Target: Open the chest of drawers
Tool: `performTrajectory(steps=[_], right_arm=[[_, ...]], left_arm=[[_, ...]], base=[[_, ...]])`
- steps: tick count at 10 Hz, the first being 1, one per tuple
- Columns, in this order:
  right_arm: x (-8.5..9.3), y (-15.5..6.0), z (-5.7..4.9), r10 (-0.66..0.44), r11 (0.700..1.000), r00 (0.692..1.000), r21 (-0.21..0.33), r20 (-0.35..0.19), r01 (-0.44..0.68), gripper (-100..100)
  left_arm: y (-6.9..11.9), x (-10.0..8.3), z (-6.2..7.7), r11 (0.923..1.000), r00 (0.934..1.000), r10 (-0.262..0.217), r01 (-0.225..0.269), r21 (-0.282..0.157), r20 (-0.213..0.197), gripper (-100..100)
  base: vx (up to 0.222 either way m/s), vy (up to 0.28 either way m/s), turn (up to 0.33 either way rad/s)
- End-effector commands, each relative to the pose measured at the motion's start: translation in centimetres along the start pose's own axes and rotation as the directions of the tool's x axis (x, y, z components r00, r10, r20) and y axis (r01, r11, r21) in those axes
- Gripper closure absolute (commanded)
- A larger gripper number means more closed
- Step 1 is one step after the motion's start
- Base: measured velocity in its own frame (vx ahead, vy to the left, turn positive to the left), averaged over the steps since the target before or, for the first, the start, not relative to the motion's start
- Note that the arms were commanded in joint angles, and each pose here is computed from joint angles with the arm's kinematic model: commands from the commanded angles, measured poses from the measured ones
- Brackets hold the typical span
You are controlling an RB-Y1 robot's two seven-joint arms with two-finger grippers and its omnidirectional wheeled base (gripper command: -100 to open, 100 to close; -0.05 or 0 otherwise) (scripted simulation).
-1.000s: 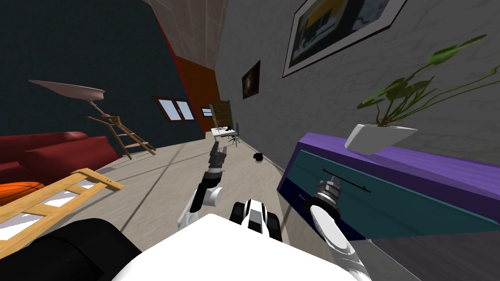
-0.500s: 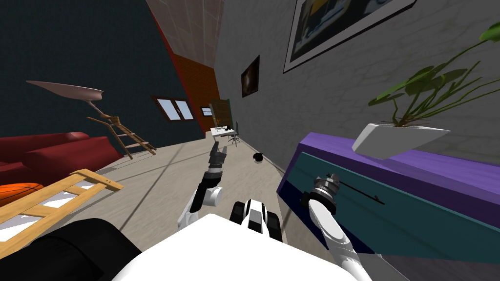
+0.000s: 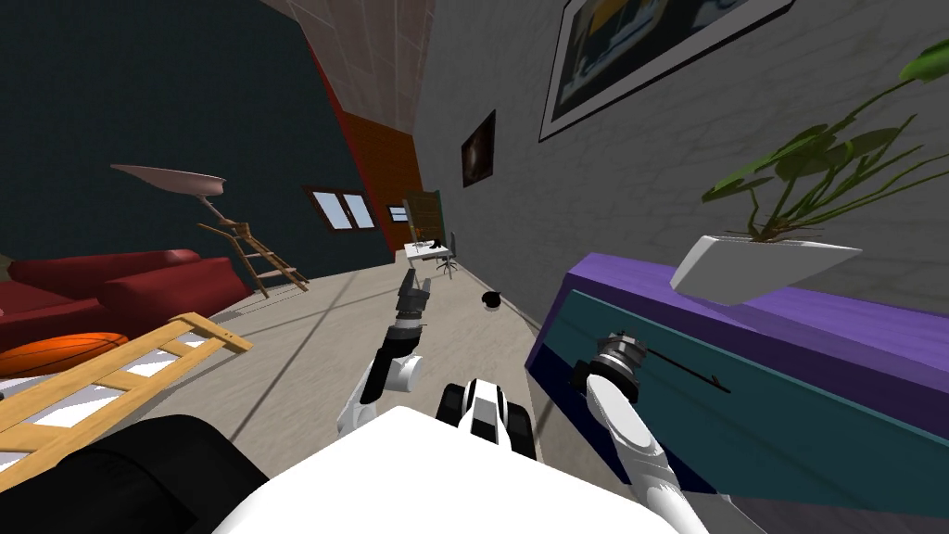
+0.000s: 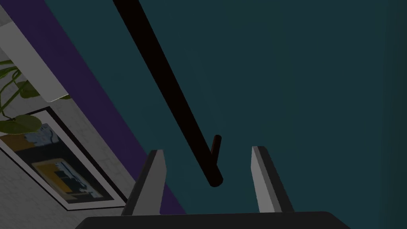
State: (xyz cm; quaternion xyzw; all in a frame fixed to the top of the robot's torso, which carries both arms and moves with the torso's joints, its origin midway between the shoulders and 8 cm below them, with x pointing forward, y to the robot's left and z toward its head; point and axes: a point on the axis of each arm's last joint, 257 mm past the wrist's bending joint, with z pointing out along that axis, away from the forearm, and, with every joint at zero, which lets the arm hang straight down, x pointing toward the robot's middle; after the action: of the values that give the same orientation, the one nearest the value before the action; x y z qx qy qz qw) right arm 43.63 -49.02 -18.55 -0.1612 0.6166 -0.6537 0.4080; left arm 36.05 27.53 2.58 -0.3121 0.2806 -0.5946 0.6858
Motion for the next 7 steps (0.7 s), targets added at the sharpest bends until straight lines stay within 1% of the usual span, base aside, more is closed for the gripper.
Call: performTrajectory(steps=[1,2,3,5,6,7], right_arm=[[-0.2,0.6,-1.0,0.007,1.000,1.000,-0.009,0.029,-0.007,100],[-0.2,0.4,-0.6,0.002,1.000,1.000,-0.005,0.022,-0.002,100],[-0.8,0.2,-0.6,0.008,1.000,0.999,-0.011,0.033,-0.007,100],[-1.5,0.0,-0.4,0.013,1.000,0.999,-0.016,0.045,-0.012,100],[-1.1,0.1,-0.5,0.009,1.000,0.999,-0.015,0.036,-0.008,100],[-1.5,0.3,-0.9,0.009,1.000,0.999,-0.022,0.043,-0.008,100]], left_arm=[[0.0,0.0,0.0,1.0000,1.0000,0.000,0.000,0.000,0.000,0],[0.0,0.0,0.0,1.0000,1.0000,0.000,0.000,0.000,0.000,0],[0.0,0.0,0.0,1.0000,1.0000,0.000,0.000,0.000,0.000,0],[0.0,0.0,0.0,1.0000,1.0000,0.000,0.000,0.000,0.000,0],[0.0,0.0,0.0,1.0000,1.0000,0.000,0.000,0.000,0.000,0],[0.0,0.0,0.0,1.0000,1.0000,0.000,0.000,0.000,0.000,0]], base=[[0.018,0.091,-0.119],[0.003,0.043,-0.038],[-0.089,0.074,-0.050],[-0.136,0.117,-0.035],[-0.060,0.055,-0.010],[-0.090,0.079,-0.023]])
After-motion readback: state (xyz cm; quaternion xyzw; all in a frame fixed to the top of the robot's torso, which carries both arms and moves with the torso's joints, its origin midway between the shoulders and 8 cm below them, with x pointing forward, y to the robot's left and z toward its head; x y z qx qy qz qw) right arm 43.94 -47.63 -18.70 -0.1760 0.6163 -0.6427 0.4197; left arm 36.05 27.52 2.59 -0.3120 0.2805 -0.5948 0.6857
